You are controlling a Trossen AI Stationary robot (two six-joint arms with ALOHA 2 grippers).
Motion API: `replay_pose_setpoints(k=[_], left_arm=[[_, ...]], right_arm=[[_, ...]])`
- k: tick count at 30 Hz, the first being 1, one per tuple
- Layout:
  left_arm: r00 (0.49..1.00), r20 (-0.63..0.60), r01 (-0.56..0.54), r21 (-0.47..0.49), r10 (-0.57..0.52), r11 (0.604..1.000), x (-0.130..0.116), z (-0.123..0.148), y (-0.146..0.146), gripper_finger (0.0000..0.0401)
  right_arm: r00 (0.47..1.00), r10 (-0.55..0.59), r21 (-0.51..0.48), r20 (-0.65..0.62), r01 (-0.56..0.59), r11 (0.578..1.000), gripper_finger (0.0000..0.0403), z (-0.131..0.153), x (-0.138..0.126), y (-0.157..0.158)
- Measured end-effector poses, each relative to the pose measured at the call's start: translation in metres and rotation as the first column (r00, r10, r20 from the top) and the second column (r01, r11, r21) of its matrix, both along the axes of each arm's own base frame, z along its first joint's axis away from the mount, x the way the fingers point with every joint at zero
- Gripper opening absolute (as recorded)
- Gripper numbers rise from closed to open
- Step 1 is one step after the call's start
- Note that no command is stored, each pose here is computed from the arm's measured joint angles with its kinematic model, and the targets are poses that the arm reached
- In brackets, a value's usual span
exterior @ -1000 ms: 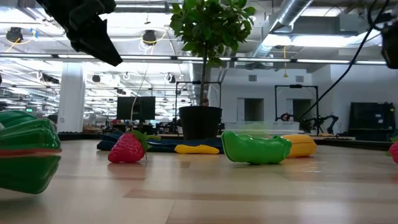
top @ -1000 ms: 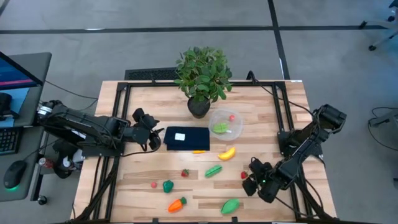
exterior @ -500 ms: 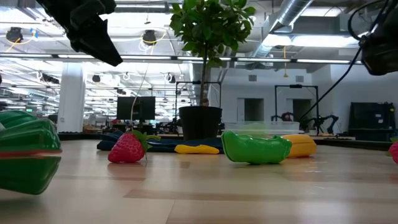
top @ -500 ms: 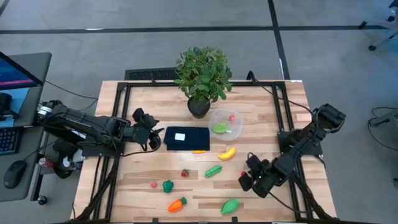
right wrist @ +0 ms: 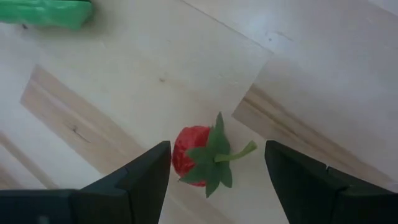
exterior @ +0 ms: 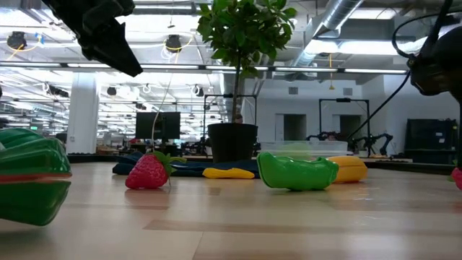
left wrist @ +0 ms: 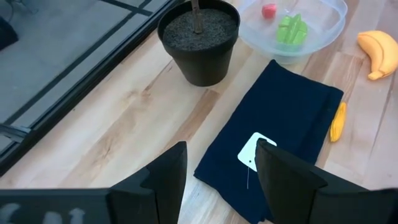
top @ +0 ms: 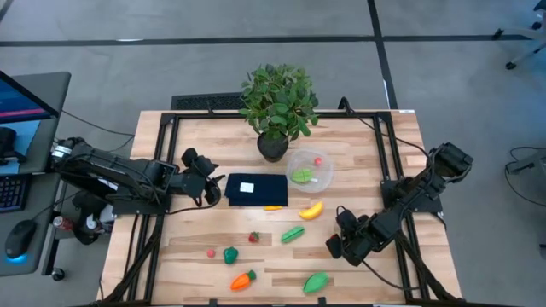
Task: Pick and placing Produce into tupperware
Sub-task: Put the red strawberry into the transparent container
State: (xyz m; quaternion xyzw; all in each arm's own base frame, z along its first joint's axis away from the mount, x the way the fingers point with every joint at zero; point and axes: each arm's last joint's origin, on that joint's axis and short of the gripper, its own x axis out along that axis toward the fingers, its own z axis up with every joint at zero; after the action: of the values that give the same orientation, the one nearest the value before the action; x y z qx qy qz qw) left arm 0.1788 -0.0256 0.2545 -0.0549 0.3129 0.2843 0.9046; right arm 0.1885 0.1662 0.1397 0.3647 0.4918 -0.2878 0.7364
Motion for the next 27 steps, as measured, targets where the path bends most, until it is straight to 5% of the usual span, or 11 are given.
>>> replay_pose_setpoints(k=[27], left_arm=[[1.0, 0.004, -0.006, -0.004, 0.006, 1.0, 0.0, 0.0, 0.0001, 0.018]], right_arm=[[0.999, 0.012, 0.006, -0.039, -0.012, 1.0, 0.0241, -0.0007, -0.0015, -0.0014]])
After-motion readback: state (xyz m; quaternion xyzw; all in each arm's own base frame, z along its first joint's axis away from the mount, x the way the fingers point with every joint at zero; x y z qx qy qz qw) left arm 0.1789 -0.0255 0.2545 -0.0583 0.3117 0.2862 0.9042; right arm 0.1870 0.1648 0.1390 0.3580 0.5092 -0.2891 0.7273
